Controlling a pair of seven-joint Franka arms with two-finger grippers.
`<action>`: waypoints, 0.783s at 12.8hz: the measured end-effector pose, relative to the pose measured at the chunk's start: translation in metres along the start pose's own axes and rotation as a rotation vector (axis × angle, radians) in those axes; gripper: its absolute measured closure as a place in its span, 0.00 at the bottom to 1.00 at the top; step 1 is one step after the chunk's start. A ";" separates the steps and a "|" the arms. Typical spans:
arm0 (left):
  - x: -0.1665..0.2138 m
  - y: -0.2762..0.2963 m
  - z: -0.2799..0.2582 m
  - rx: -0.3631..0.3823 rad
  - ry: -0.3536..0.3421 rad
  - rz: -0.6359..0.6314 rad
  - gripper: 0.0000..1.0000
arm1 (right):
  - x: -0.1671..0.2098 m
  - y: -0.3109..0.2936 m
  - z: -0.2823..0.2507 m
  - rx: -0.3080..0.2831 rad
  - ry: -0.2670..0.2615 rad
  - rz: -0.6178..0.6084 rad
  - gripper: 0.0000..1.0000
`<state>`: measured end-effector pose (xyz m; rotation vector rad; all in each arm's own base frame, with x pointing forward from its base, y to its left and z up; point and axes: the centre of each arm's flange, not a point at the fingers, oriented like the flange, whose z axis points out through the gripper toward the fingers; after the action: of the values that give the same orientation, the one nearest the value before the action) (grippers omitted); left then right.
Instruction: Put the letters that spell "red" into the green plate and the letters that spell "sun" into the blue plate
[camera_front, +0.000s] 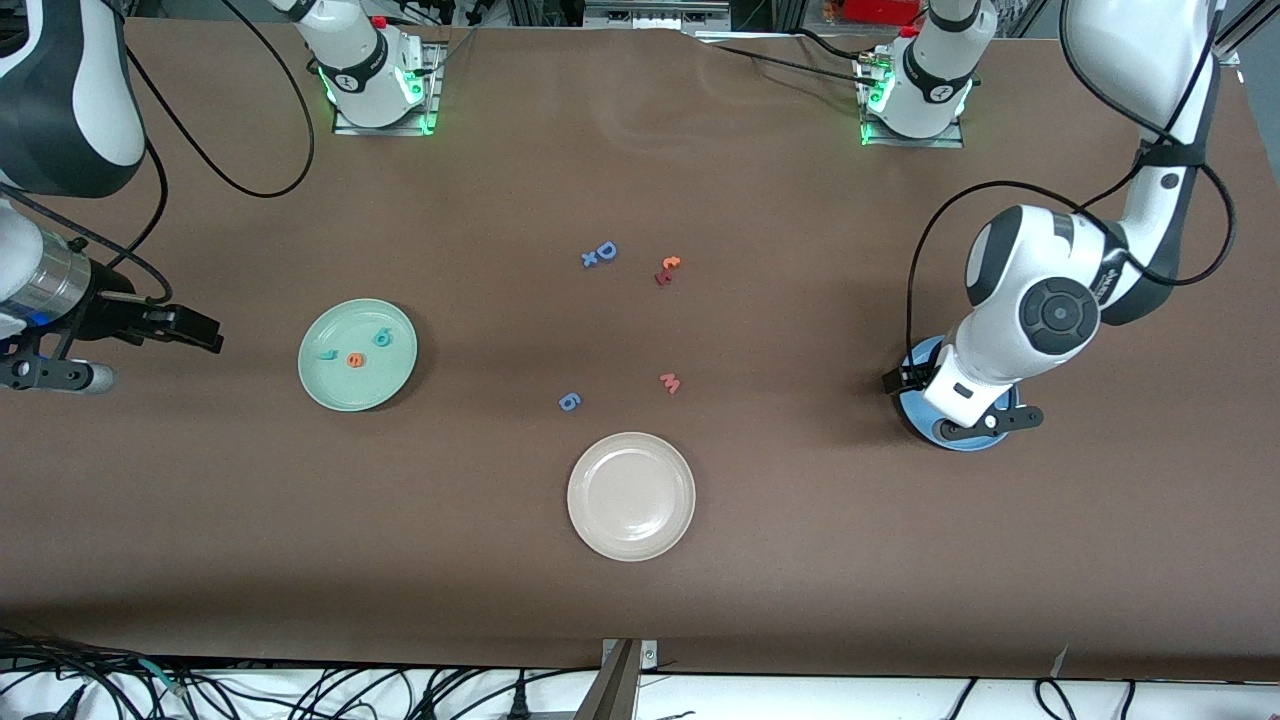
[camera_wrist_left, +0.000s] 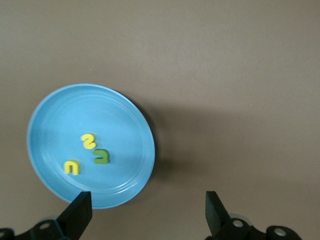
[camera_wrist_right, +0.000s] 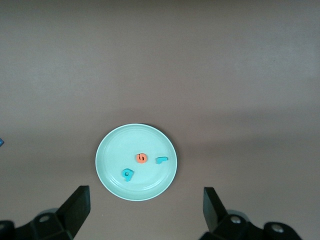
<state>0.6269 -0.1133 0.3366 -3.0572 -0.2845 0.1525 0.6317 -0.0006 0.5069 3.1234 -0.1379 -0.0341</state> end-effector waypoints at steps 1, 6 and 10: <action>0.000 -0.004 -0.018 0.008 0.010 -0.003 0.00 | 0.000 0.000 0.000 0.000 -0.001 0.000 0.00; -0.024 -0.034 -0.118 0.047 0.083 0.040 0.00 | 0.000 -0.002 0.002 0.001 -0.003 0.016 0.00; -0.058 -0.068 -0.192 0.051 0.124 0.037 0.00 | 0.000 -0.006 0.003 0.002 -0.005 0.029 0.00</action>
<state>0.5778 -0.0685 0.5377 -3.0063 -0.2126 -0.0282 0.6321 0.0050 0.5040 3.1224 -0.1837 -0.0412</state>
